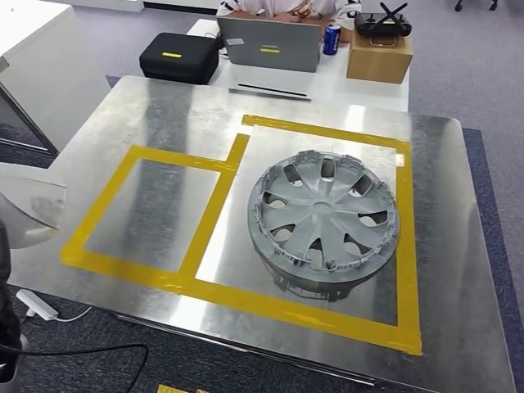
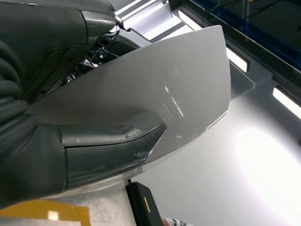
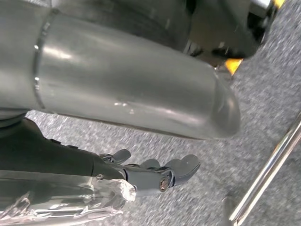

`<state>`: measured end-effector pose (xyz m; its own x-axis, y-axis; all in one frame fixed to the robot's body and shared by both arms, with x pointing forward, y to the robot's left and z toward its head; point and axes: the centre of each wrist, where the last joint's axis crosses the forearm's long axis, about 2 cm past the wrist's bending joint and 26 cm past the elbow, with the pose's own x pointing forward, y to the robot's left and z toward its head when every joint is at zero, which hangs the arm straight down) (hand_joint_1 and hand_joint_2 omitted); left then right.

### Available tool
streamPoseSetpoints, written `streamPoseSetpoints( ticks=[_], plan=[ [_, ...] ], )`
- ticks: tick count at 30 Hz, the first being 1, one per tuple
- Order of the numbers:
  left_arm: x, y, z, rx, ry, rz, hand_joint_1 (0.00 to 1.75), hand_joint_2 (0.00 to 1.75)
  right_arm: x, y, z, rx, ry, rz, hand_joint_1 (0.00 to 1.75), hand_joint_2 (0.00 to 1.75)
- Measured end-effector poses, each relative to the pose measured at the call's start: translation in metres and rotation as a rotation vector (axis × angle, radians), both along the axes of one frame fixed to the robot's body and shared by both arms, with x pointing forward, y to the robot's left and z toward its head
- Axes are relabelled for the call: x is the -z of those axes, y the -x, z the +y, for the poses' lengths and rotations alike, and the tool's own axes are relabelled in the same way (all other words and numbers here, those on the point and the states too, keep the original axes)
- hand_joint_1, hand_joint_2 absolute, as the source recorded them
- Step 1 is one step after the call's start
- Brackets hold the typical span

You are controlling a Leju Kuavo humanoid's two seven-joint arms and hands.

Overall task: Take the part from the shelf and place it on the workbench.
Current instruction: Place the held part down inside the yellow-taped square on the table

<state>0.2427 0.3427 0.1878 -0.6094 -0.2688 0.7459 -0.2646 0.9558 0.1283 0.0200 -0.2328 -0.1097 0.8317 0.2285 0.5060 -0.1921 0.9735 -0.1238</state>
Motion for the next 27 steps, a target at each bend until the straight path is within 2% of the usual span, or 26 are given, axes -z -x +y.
streamPoseSetpoints(
  ticks=[7,17,22,27],
  plan=[
    [0.010,-0.033,0.022,-0.080,-0.043,0.068,1.75,1.75,0.000,-0.006,-0.001,-0.029,-0.017,-0.008,0.00,0.00],
    [0.003,-0.067,0.052,-0.122,-0.134,0.067,1.75,1.75,-0.001,-0.013,-0.003,-0.066,-0.019,-0.009,0.00,0.00],
    [0.007,-0.074,0.059,-0.130,-0.137,0.096,1.75,1.75,0.000,-0.013,-0.004,-0.077,-0.020,-0.004,0.00,0.00],
    [0.000,-0.088,0.064,-0.149,-0.171,0.089,1.75,1.75,-0.001,-0.018,-0.007,-0.097,-0.015,-0.007,0.00,0.00]
  ],
)
